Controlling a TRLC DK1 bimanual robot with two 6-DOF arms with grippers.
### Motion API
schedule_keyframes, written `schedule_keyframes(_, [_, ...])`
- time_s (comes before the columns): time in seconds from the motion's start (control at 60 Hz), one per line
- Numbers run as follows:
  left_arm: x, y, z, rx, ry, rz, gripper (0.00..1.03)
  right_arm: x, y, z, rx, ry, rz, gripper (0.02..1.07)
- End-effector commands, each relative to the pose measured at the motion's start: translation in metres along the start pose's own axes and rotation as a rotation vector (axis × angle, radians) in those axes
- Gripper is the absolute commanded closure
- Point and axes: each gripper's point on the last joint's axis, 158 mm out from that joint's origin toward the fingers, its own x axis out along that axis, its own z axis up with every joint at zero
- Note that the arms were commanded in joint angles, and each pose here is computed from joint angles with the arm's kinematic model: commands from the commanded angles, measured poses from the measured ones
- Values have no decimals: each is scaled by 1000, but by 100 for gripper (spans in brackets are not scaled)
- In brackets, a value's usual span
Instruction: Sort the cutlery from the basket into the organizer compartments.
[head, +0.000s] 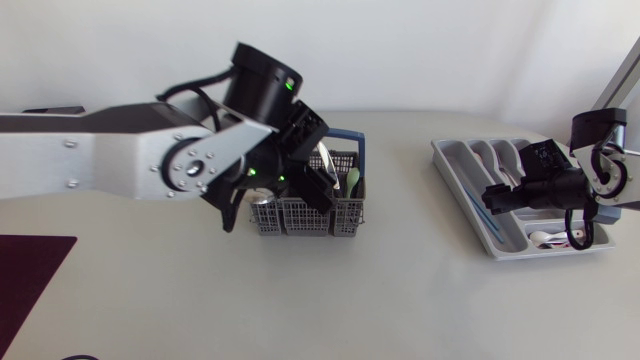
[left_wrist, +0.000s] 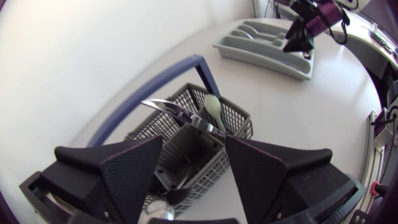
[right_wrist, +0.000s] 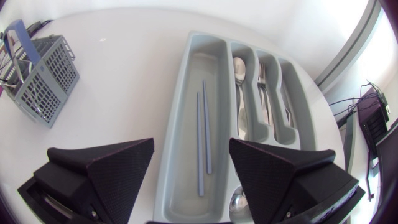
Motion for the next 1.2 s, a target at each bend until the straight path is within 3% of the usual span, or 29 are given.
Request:
schedule_keyframes(0.0, [-32,16,14,-8,-50,34,34,-11,14,1,-33,-29,21,20])
schedule_keyframes(0.25, [-84,46,12,163,-63,111,34,-24,49,1,-137,-59,91,20])
schedule_keyframes(0.417, [-103,63,-21,347,-48,127,34,-37,83,5,-228,-90,159,20])
schedule_keyframes(0.583, [-92,56,-83,532,-6,61,33,-50,125,14,-310,-107,225,20])
schedule_keyframes(0.733, [-77,44,-117,694,-21,86,33,-53,157,18,-367,-95,235,20])
schedule_keyframes(0.95, [-65,39,-121,781,-97,146,33,-49,176,18,-395,-74,236,20])
schedule_keyframes(1.183, [-34,34,-127,798,-112,137,34,-47,184,20,-405,-65,232,20])
